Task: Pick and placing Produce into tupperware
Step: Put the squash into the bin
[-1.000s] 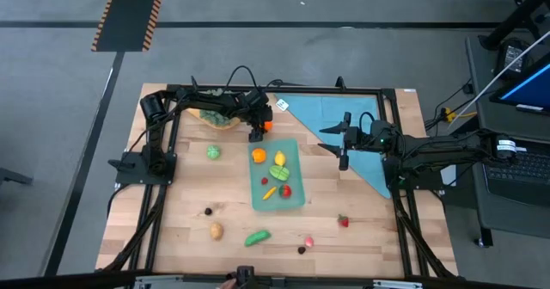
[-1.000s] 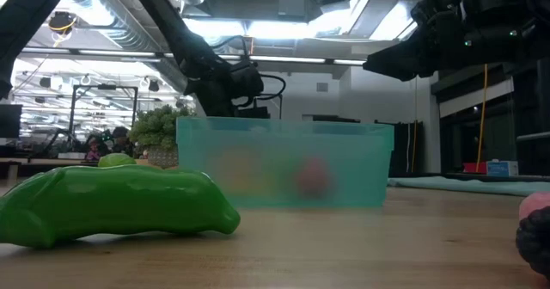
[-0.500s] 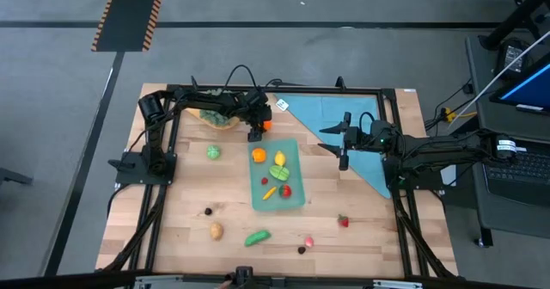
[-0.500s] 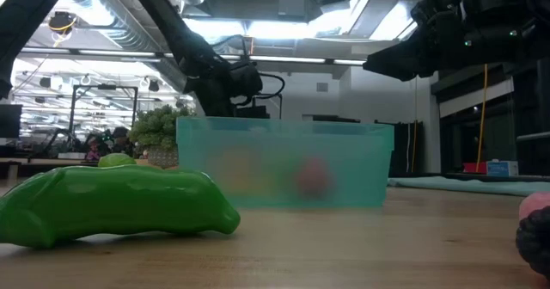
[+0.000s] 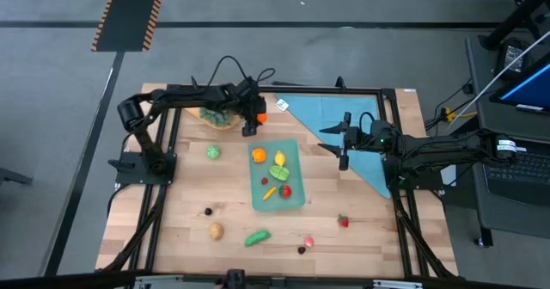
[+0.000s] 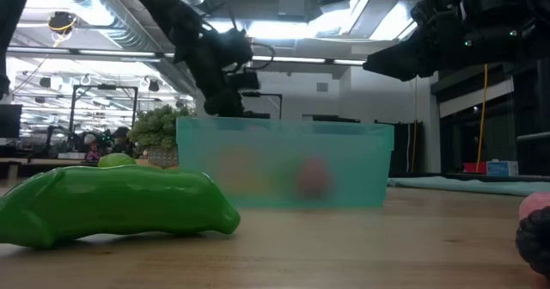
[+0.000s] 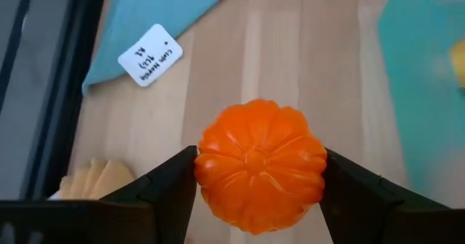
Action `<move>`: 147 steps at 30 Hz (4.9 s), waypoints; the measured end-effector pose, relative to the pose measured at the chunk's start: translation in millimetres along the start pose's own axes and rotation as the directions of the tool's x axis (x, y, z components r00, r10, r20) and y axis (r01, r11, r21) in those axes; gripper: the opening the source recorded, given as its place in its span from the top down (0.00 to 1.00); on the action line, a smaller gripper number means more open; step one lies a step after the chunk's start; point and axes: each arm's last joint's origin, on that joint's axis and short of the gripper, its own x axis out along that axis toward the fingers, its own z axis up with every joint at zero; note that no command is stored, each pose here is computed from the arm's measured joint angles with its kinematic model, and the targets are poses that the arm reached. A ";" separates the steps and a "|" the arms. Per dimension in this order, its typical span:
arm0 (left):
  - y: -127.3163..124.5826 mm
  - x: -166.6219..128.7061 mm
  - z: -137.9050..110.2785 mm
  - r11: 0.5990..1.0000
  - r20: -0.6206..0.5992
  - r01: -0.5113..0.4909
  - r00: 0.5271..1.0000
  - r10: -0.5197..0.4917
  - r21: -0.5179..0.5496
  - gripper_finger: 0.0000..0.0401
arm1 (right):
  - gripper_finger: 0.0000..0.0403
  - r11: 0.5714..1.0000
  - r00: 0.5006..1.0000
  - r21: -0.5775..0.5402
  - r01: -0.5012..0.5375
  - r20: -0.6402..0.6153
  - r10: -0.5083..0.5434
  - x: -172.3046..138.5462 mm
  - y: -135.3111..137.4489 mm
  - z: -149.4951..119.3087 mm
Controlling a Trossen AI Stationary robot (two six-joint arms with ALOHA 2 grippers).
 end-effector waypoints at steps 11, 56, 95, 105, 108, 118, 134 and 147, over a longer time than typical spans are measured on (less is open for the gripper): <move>1.3 -50.9 5.6 0.999 0.109 0.049 0.993 -0.048 -0.004 0.41 | 0.45 1.000 1.000 0.000 0.000 0.000 0.000 0.0 0.0 0.0; -148.5 -65.5 40.9 0.983 0.289 0.171 0.939 -0.185 0.071 0.41 | 0.45 0.983 0.987 0.091 -0.160 -0.004 0.161 -0.4 5.1 -2.0; -168.9 -66.0 14.6 0.967 0.156 0.203 0.971 -0.179 -0.153 0.41 | 0.45 0.945 0.951 0.142 -0.294 -0.049 0.304 -41.3 10.7 6.2; -164.6 -63.2 14.2 0.965 0.112 0.204 0.976 -0.187 -0.164 0.41 | 0.45 0.945 0.950 0.146 -0.294 -0.060 0.305 -41.4 10.8 5.1; -166.1 -54.8 14.8 0.966 0.103 0.203 0.977 -0.188 -0.162 0.41 | 0.45 0.945 0.950 0.145 -0.294 -0.060 0.305 -41.4 10.8 5.1; -173.0 -17.1 12.5 0.968 0.050 0.196 0.981 -0.190 -0.156 0.41 | 0.45 0.945 0.951 0.145 -0.293 -0.061 0.304 -41.4 10.8 5.1; -179.1 20.4 4.1 0.966 -0.012 0.191 0.981 -0.196 -0.174 0.41 | 0.45 0.945 0.950 0.147 -0.293 -0.066 0.305 -41.5 10.9 4.6; -173.7 28.2 1.3 0.965 -0.029 0.177 0.982 -0.186 -0.192 0.31 | 0.45 0.944 0.950 0.149 -0.293 -0.069 0.306 -41.5 10.9 4.2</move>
